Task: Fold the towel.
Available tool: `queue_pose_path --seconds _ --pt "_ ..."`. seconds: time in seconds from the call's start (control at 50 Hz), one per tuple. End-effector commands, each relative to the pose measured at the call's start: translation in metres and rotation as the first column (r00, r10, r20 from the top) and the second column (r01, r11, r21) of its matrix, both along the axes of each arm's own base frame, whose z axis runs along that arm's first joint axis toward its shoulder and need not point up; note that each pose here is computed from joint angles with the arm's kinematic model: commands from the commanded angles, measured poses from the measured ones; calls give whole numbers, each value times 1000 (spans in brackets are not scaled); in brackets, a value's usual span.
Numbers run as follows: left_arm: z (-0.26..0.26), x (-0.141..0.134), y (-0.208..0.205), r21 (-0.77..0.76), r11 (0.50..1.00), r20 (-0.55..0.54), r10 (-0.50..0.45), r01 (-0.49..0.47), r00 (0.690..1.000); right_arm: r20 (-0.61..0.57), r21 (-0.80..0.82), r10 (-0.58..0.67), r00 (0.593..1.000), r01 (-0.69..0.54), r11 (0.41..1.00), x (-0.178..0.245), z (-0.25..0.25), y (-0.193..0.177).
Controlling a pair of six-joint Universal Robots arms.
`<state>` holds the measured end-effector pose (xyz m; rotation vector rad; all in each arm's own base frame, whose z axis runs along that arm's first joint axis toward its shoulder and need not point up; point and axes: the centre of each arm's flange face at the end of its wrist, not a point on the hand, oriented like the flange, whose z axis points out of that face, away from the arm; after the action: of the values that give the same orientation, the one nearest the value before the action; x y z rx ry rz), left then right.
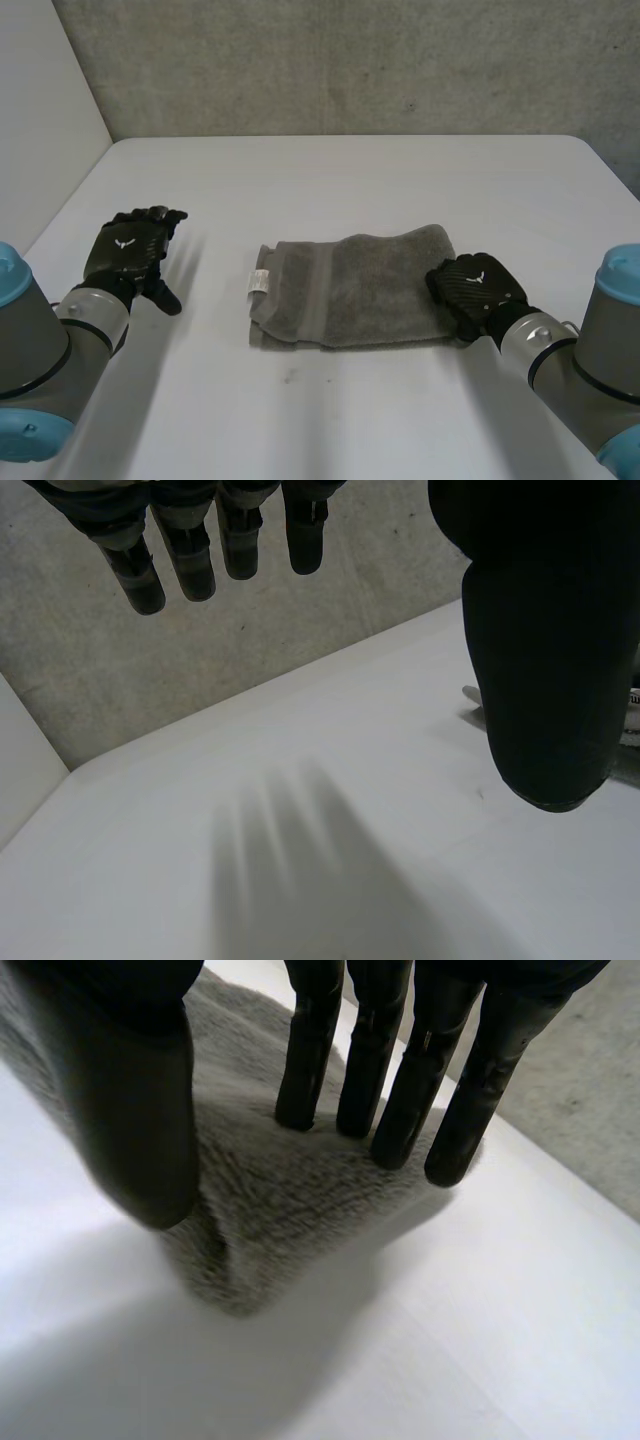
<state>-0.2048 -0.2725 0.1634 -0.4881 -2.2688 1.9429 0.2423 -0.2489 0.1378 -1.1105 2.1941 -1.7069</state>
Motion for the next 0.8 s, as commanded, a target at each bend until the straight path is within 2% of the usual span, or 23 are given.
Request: queue_pose_path --seconds 0.02,0.3,0.38,0.5,0.54,0.56,0.58,0.6,0.64,0.66,0.7,0.76,0.8 --pt "1 -1 1 -2 1000 0 -4 4 1000 -14 -79 -29 999 28 996 -5 -6 -10" --pt "0 -2 2 2 1000 0 -7 7 1000 -10 -27 -56 998 56 998 -10 -18 -11" --pt "1 -2 1 -3 1000 -1 -5 5 1000 -13 -83 -107 994 105 991 -18 -7 -25" --pt "5 -1 0 -15 1000 -3 -2 2 1000 -23 -200 -94 995 87 976 -10 19 -42" --pt "10 -3 1 -29 1000 -9 -6 6 1000 -63 -282 -7 998 -11 959 16 36 -37" --pt "10 -3 1 -29 1000 -9 -6 6 1000 -63 -282 -6 998 -12 959 16 36 -37" --pt "13 -5 2 -42 999 -9 -14 14 1000 -75 -322 81 994 -101 941 43 44 -25" --pt "17 -7 3 -52 998 -13 -21 20 1000 -75 -323 82 994 -101 941 43 44 -25" --pt "20 -9 5 -61 998 -15 -28 27 999 -99 -366 246 964 -265 892 93 48 2" --pt "20 -9 5 -61 998 -15 -28 27 999 -99 -366 247 964 -266 892 93 48 2" --pt "21 -12 7 -66 997 -18 -39 38 999 -116 -359 339 933 -358 862 124 44 20" --pt "23 -15 9 -70 997 -20 -47 45 999 -128 -330 379 917 -399 856 135 37 28" --pt "23 -15 9 -72 996 -21 -48 47 999 -154 -243 468 870 -492 836 156 14 53"
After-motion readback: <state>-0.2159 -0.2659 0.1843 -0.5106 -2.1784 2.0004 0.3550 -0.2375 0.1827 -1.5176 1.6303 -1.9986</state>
